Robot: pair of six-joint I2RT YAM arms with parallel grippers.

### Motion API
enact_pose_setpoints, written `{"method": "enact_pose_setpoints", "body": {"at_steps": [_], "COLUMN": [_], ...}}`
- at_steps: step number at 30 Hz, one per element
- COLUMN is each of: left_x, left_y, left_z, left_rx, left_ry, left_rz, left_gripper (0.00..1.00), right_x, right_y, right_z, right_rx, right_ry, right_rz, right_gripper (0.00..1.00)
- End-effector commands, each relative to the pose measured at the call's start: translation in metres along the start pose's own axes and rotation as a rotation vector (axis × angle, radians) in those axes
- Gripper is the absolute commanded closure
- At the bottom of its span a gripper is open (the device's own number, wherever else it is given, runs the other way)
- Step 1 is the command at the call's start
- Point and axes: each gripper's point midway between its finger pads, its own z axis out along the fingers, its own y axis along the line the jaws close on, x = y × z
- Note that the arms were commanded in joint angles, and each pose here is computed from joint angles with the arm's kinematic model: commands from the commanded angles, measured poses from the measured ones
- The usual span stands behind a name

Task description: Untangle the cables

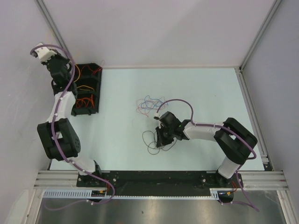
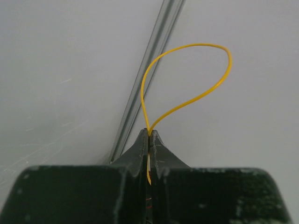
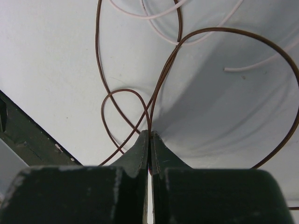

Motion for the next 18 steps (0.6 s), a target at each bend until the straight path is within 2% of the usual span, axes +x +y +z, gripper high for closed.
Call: {"method": "enact_pose_setpoints", "body": {"at_steps": [1, 5, 14, 15, 16, 18], "left_x": [-0.001, 0.023, 0.070, 0.056, 0.067, 0.050], "left_y": [-0.022, -0.028, -0.068, -0.077, -0.077, -0.092], "left_z": [-0.001, 0.005, 0.030, 0.038, 0.042, 0.049], "left_rx": [0.096, 0.146, 0.354, 0.374, 0.377, 0.420], "left_ry": [-0.018, 0.028, 0.173, 0.149, 0.180, 0.148], "left_rz": [0.008, 0.016, 0.030, 0.028, 0.031, 0.011], "left_gripper": [1.00, 0.99, 1.00, 0.99, 1.00, 1.00], "right_x": [-0.004, 0.002, 0.006, 0.006, 0.006, 0.005], "right_y": [0.006, 0.002, -0.002, -0.002, -0.003, -0.004], "right_z": [-0.011, -0.010, -0.009, -0.009, -0.009, -0.008], "right_rx": [-0.001, 0.004, 0.012, 0.012, 0.014, 0.013], "right_ry": [-0.033, -0.028, -0.025, -0.025, -0.023, -0.024], "right_rz": [-0.032, -0.029, -0.024, -0.024, -0.022, -0.019], "right_gripper": [1.00, 1.00, 1.00, 1.00, 1.00, 1.00]}}
